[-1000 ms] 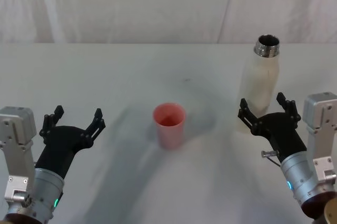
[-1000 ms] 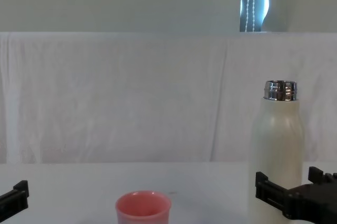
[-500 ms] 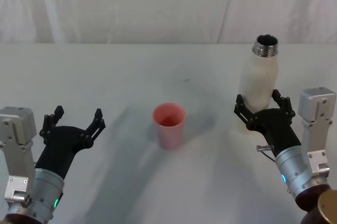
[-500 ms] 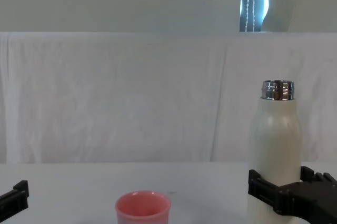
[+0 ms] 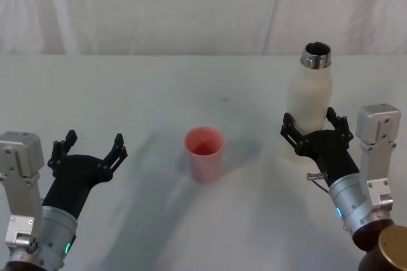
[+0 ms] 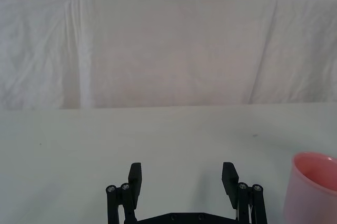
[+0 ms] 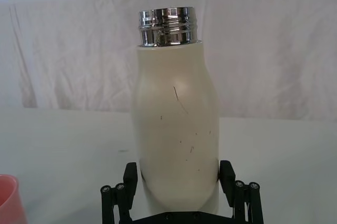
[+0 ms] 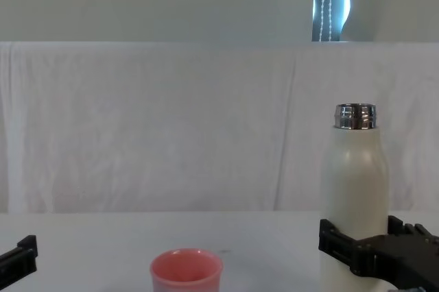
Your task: Grasp the thermos with one hand and pour water into the cup lid.
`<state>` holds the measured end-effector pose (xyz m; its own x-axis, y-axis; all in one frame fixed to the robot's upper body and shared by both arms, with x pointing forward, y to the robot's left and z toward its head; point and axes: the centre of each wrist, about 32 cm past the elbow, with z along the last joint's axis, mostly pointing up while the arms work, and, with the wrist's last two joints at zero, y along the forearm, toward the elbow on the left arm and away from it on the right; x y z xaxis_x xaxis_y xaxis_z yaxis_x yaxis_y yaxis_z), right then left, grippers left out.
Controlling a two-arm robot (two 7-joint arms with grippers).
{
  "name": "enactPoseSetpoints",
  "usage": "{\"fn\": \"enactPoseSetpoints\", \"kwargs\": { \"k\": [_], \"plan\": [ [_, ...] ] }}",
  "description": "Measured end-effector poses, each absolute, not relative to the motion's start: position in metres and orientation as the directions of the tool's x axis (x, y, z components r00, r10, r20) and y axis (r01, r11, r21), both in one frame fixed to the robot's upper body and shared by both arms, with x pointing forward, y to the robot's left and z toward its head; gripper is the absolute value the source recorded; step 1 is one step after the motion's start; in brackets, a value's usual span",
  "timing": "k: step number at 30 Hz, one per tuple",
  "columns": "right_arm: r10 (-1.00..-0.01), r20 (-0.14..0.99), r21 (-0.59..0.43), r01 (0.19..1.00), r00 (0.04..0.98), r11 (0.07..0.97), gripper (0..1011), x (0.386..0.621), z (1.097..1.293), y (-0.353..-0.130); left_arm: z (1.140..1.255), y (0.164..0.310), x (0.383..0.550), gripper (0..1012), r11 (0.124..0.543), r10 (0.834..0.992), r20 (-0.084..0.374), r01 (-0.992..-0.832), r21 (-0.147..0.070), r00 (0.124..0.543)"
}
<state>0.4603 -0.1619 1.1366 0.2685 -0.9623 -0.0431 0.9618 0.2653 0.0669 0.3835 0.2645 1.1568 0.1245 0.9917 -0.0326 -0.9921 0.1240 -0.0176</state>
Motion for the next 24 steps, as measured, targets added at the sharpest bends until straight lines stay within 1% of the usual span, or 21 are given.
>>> {"fn": "enactPoseSetpoints", "kwargs": {
  "k": [24],
  "plan": [
    [-0.961, -0.015, 0.069, 0.960, 0.274, 0.273, 1000, 0.477, 1.137, -0.161, 1.157, 0.265, 0.384, 1001, 0.124, 0.992, -0.033, -0.992, -0.018, 0.124]
  ]
}}
